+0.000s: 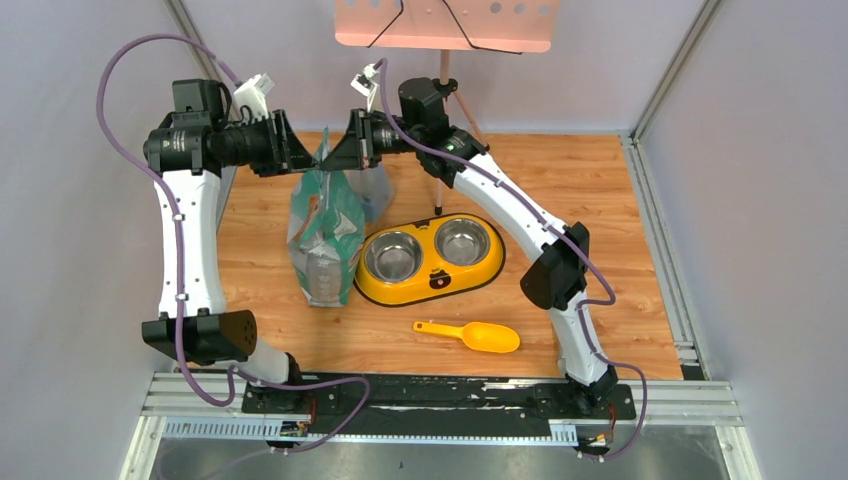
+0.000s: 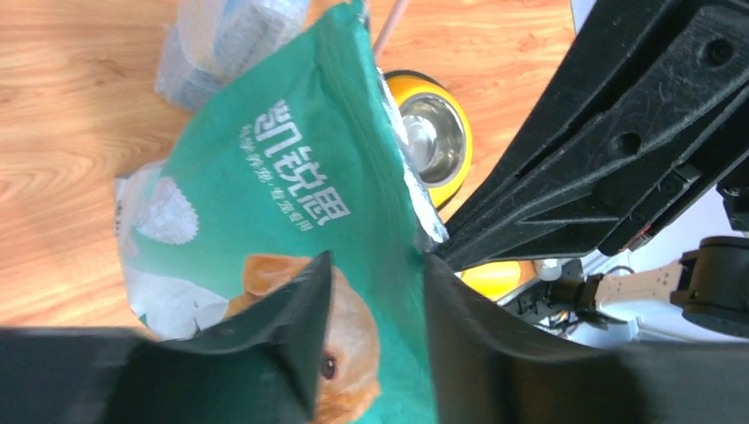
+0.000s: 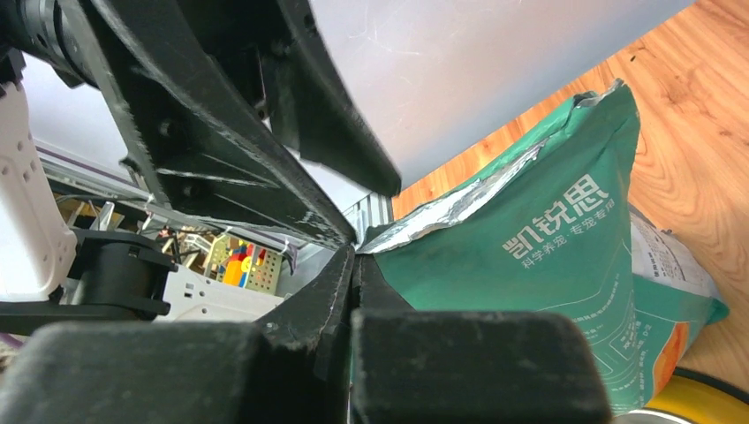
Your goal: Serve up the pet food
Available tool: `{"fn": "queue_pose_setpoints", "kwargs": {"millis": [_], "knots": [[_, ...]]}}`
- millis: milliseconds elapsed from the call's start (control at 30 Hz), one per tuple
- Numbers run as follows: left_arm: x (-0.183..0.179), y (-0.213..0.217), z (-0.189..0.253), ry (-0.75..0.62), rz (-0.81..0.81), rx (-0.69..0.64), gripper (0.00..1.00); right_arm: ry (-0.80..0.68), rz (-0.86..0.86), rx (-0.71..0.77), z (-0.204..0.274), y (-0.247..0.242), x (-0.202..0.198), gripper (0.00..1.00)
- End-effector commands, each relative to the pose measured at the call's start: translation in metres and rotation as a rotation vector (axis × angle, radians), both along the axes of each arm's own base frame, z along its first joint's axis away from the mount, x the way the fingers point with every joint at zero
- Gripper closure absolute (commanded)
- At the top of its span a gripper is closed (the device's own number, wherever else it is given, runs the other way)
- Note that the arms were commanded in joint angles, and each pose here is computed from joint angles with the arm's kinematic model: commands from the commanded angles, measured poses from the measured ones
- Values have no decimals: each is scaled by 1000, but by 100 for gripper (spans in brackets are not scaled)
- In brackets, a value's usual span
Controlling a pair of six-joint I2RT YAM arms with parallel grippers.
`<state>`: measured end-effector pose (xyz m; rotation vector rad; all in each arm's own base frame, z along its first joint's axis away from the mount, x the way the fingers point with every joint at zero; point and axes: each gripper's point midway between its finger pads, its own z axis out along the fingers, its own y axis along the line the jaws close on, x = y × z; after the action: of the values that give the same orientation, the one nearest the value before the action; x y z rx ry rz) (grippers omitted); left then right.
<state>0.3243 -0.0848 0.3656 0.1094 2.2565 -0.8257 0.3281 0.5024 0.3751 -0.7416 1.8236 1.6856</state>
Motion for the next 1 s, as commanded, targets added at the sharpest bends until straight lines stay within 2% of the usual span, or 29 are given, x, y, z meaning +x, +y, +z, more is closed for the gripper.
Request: {"fn": "queue_pose_setpoints", "kwargs": {"millis": [0, 67, 167, 300, 600, 733, 967], "knots": [[-4, 1, 20, -63, -18, 14, 42, -87, -6, 17, 16, -5, -5, 100], [1, -2, 22, -61, -36, -4, 37, -88, -1, 19, 18, -6, -6, 100], [8, -6, 22, -53, -57, -25, 35, -83, -14, 13, 15, -6, -3, 100], [-3, -21, 31, -64, -149, -82, 36, -72, -52, -1, 11, -6, 4, 100], [-30, -16, 16, -43, -164, -6, 39, -77, -86, -2, 13, -6, 9, 100], [-36, -11, 7, -32, -155, 47, 45, -76, -86, 2, 15, -6, 10, 100], [-37, -4, 0, -28, -136, 98, 68, -81, -86, 7, 19, -7, 9, 100]]}}
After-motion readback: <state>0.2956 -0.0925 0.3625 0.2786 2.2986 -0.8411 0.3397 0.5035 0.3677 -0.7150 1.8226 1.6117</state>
